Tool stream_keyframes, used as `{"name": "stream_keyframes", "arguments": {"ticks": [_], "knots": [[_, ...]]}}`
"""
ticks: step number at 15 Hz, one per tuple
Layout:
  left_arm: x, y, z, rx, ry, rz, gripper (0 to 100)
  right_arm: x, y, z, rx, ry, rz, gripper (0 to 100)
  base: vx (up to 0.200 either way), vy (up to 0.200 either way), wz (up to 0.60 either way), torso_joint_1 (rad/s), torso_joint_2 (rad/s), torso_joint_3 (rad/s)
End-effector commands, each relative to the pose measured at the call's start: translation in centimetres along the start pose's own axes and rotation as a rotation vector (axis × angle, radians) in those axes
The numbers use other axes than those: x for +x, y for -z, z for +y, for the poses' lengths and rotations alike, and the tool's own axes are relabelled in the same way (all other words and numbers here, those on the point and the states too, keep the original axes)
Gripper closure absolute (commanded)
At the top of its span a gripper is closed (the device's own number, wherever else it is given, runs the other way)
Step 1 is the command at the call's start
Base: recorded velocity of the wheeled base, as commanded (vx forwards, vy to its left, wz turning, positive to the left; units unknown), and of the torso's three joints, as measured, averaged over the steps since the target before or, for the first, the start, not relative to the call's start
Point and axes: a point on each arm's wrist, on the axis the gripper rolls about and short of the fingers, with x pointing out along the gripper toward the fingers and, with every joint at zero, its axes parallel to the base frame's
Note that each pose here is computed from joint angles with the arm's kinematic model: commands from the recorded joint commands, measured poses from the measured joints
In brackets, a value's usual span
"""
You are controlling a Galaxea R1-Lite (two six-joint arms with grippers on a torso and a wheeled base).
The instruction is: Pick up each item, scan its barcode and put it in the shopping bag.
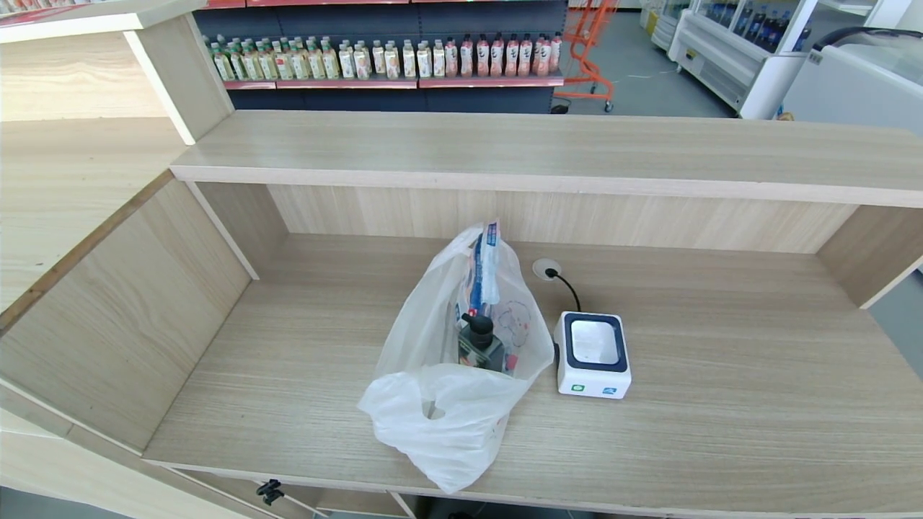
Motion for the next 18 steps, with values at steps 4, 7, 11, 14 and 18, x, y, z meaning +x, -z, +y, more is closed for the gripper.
{"name": "stream_keyframes", "arguments": {"ticks": [4, 7, 11, 14, 18], "knots": [[0.0, 0.0, 0.0, 0.0, -0.001, 0.0, 0, -0.36, 0.39, 0.02, -0.001, 0.005, -0.047, 100, 0.0, 0.0, 0.0, 0.0, 0.0, 0.0], [0.0, 0.0, 0.0, 0.0, -0.001, 0.0, 0, -0.36, 0.39, 0.02, 0.004, 0.004, -0.047, 100, 0.0, 0.0, 0.0, 0.0, 0.0, 0.0], [0.01, 0.0, 0.0, -0.001, -0.001, 0.001, 0, -0.36, 0.39, 0.02, 0.004, 0.004, -0.047, 100, 0.0, 0.0, 0.0, 0.0, 0.0, 0.0], [0.0, 0.0, 0.0, 0.003, 0.001, 0.0, 0, -0.36, 0.39, 0.02, 0.004, 0.004, -0.047, 100, 0.067, -0.067, 0.0, 0.002, 0.0, -0.001], [0.0, 0.0, 0.0, 0.002, -0.001, 0.0, 0, -0.36, 0.39, 0.02, 0.004, 0.004, -0.047, 100, 0.2, -0.1, 0.0, 0.004, 0.0, 0.004]]}}
